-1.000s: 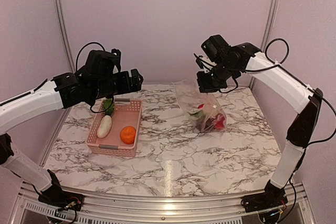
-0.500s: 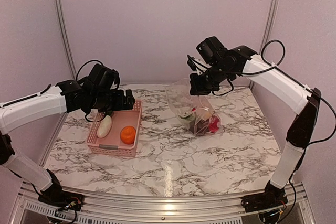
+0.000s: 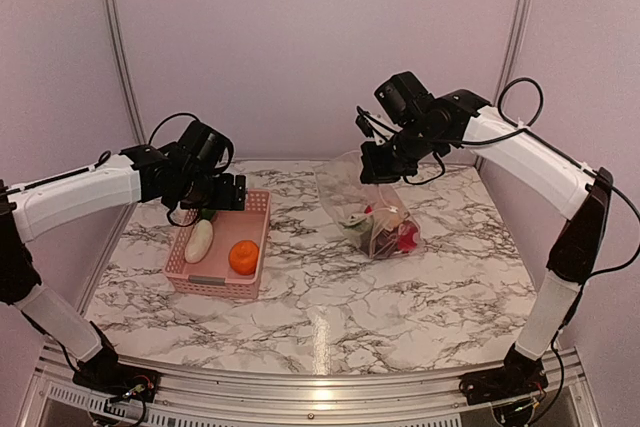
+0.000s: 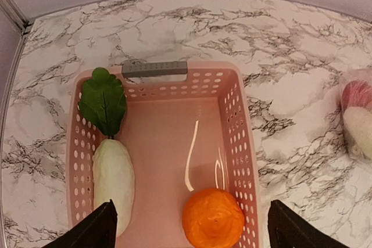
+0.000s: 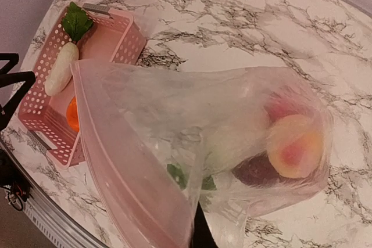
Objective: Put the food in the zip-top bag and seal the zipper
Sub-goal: Pick up the fake fruit from the bin.
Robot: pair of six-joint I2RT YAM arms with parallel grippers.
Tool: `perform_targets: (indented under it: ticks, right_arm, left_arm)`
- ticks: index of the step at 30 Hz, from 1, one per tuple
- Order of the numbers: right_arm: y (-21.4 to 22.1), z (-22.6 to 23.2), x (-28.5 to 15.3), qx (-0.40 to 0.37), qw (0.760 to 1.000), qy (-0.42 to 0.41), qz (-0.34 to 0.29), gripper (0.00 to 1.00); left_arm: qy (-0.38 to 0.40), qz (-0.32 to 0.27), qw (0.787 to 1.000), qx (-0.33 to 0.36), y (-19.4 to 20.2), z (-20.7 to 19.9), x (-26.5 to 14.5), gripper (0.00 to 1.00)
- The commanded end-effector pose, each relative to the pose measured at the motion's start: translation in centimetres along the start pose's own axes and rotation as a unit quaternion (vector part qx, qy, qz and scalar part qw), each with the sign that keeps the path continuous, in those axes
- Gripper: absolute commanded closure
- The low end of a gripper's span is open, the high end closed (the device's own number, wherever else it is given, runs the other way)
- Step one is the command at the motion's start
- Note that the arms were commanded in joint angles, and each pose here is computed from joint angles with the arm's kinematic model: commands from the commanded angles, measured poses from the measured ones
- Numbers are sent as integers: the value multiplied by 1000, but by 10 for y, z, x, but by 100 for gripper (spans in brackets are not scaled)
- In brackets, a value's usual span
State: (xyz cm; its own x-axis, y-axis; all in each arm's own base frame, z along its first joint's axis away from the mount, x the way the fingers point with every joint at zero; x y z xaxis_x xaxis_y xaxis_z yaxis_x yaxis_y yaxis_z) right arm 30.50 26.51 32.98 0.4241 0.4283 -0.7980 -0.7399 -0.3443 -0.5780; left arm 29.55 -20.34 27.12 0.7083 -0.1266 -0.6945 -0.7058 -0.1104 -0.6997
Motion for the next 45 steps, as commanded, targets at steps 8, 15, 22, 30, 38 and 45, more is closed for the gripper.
perform_targets:
  ticks: [8,15,22,30,38,45]
  right_arm:
    - [-5,7,-6,-11,1000,-15,-13,100]
    - [-3,7,-7,-12,1000,-15,-11,100]
    - [-5,7,-5,-11,1000,-18,-13,100]
    - [-8,8,-1,-13,1000,-21,-11,100]
    - [-8,9,2,-12,1000,-24,-9,100]
    - [-7,9,4,-14,1000,-25,-6,100]
  left_arm:
    - [-11,155,987,-31,56,18,52,20]
    - [0,212,976,-40,71,12,75,16]
    - [-2,233,972,-37,79,10,87,10]
    - [-12,248,968,-36,83,10,94,1]
    - [-13,264,964,-34,91,11,101,3]
    - [-15,271,962,-35,94,13,105,6]
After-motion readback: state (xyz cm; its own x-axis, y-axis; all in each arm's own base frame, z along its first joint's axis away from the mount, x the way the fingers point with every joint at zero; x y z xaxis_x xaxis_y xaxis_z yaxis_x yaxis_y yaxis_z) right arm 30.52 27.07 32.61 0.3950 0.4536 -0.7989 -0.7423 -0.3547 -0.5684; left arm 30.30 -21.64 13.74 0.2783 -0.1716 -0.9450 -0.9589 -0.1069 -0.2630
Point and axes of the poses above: each gripper's point midway between its finger pads, its own x axis out along the fingers, its own z axis along the line the jaws close on, y = z × x, the point moved 9 cm from there along -x, back along the fingers, and after that the axes turned 7 degrees about -x, right-handed, at the moved point
